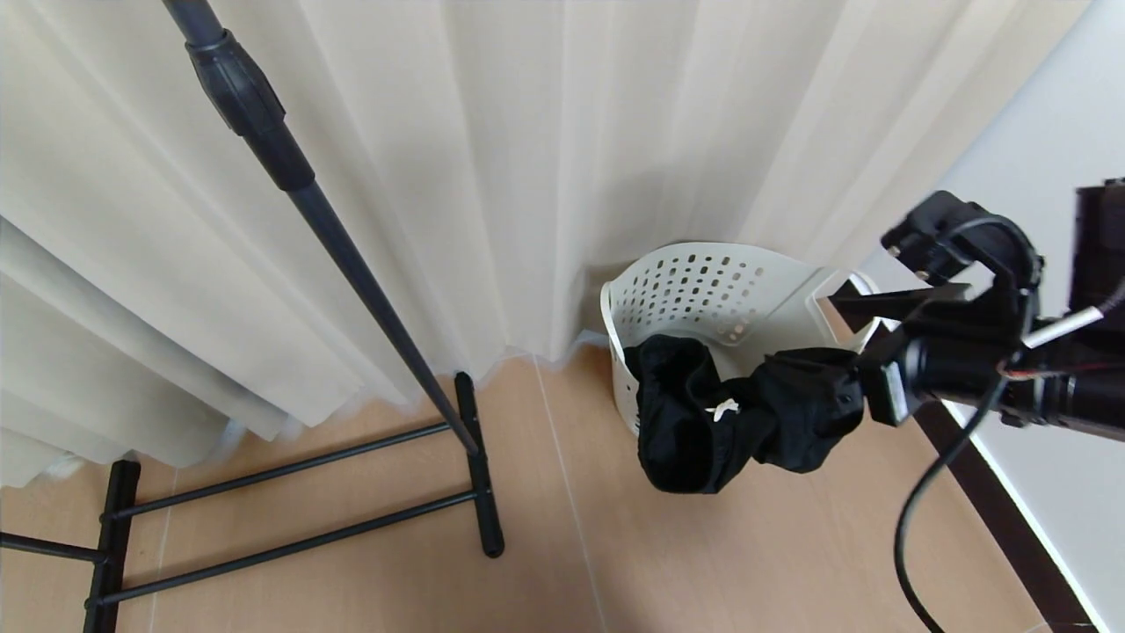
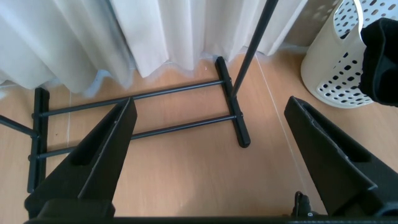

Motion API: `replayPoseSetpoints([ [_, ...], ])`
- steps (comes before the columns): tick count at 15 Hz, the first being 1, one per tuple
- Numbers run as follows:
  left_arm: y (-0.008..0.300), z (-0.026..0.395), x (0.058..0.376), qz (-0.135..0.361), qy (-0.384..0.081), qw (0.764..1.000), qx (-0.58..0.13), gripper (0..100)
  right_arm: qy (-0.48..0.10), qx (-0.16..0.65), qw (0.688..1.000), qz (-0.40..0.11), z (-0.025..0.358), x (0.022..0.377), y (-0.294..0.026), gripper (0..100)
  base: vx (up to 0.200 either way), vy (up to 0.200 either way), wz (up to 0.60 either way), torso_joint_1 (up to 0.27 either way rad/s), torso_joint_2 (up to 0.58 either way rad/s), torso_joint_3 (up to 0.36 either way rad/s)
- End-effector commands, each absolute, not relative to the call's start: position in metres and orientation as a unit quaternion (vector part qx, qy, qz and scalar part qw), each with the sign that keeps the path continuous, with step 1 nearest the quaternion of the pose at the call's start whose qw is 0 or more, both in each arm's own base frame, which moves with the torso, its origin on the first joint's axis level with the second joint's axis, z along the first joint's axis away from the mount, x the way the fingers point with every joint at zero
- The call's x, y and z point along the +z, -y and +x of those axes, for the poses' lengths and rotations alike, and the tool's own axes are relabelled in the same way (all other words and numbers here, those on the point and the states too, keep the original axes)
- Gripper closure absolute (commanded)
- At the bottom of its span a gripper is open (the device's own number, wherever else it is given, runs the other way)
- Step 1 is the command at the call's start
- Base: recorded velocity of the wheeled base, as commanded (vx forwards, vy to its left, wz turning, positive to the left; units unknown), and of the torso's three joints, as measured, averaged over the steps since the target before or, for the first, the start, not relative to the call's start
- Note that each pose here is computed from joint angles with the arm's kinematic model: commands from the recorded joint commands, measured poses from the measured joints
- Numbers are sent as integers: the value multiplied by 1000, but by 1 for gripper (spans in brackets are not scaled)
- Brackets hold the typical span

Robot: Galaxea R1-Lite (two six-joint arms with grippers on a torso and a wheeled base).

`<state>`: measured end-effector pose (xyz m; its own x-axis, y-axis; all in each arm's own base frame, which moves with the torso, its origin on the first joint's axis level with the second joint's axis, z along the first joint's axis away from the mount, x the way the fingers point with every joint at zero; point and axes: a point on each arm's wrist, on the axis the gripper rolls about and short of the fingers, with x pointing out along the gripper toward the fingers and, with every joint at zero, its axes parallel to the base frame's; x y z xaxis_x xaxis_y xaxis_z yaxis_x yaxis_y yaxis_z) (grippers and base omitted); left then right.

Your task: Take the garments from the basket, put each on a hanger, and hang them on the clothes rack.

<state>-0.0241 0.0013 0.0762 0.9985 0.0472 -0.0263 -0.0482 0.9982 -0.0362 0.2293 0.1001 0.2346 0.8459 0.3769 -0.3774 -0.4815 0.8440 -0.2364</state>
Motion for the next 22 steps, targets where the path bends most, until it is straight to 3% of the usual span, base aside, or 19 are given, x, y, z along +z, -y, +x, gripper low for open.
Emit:
replayPoseSetpoints([
  [1,-1,-24,76,-19,-13,999,24,0,-186,225,939,-184,287,217,-120,0,0,0,0,0,0,0],
  [3,-1,-24,76,-19,-13,999,25,0,-184,222,929,-232,346,201,-135,0,0,0,0,0,0,0],
  [5,-1,-24,76,-19,-13,999,24,0,-204,219,924,-238,368,179,-143,0,0,0,0,0,0,0],
  [18,-1,-24,76,-19,-13,999,24,0,-254,180,920,-238,421,122,-137,0,0,0,0,0,0,0],
  [22,-1,-24,76,-19,-13,999,24,0,-230,176,929,-230,439,105,-143,0,0,0,0,0,0,0],
])
